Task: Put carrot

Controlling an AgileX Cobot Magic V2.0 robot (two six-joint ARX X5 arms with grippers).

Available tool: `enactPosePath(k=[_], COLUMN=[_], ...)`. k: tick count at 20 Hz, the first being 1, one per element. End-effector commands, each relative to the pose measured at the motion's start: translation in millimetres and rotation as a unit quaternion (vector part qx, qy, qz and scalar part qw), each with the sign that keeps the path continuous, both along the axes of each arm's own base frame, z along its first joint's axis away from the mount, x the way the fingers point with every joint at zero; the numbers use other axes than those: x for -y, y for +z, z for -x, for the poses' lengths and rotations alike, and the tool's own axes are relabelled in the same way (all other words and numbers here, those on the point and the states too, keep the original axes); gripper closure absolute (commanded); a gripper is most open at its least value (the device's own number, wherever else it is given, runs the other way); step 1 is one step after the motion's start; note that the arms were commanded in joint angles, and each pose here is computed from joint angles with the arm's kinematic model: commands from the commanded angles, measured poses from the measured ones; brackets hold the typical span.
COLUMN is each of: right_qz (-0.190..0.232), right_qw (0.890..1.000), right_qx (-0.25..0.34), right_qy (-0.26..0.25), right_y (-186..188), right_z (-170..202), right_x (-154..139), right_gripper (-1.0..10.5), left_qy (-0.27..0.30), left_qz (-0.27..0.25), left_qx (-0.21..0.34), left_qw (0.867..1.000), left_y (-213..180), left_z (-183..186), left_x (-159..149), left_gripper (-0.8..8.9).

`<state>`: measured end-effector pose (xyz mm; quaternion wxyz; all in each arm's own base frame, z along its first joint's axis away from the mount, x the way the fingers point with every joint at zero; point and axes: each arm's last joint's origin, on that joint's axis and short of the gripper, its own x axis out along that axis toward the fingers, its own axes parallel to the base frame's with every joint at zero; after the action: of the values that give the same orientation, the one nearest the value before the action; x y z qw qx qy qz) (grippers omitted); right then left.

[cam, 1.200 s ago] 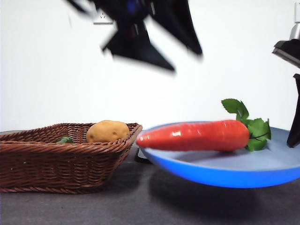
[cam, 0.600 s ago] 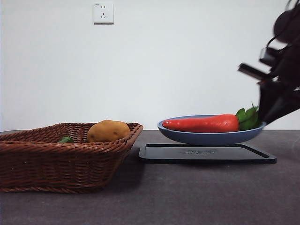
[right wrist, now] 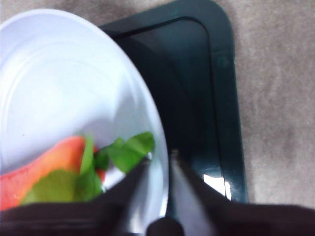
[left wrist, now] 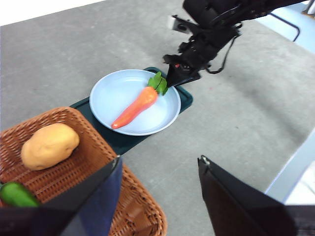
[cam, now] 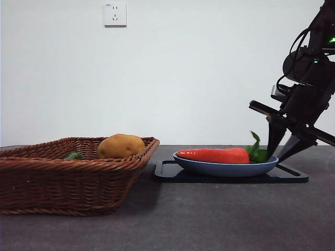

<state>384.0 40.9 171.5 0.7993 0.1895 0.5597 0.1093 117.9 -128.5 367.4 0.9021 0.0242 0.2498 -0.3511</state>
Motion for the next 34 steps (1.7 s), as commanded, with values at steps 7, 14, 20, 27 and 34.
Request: enactPosePath(k=[7, 14, 20, 27, 34], right_qz=[0.008, 0.032, 0.090, 0.152, 0.094], right_qw=[1.000, 0.996, 0.978, 0.942, 0.901], right_qx=[0.012, 0.038, 0.142, 0.274, 0.414], right_qy=[0.021, 0.076, 0.120, 0.119, 0.088], right_y=[26, 95, 156, 180, 124], right_z=[8, 59, 113, 179, 234], right_x=[1, 0, -29, -48, -38], right_gripper=[7.3, 9.1, 9.4, 9.4, 9.4], left_qy=[0.013, 0.068, 0.135, 0.192, 0.212], left_qz=[-0.029, -0.026, -0.085, -0.117, -0.055], left_qx=[0.065, 0.162, 0.136, 0.076, 0.089], left_qw=[0.997, 0.984, 0.978, 0.971, 0.972], left_y=[1, 9, 0, -25, -69], left_z=[-18, -44, -65, -55, -8], left_x=[17, 27, -3, -53, -76], left_gripper=[5.43, 7.69, 8.07, 8.07, 8.07])
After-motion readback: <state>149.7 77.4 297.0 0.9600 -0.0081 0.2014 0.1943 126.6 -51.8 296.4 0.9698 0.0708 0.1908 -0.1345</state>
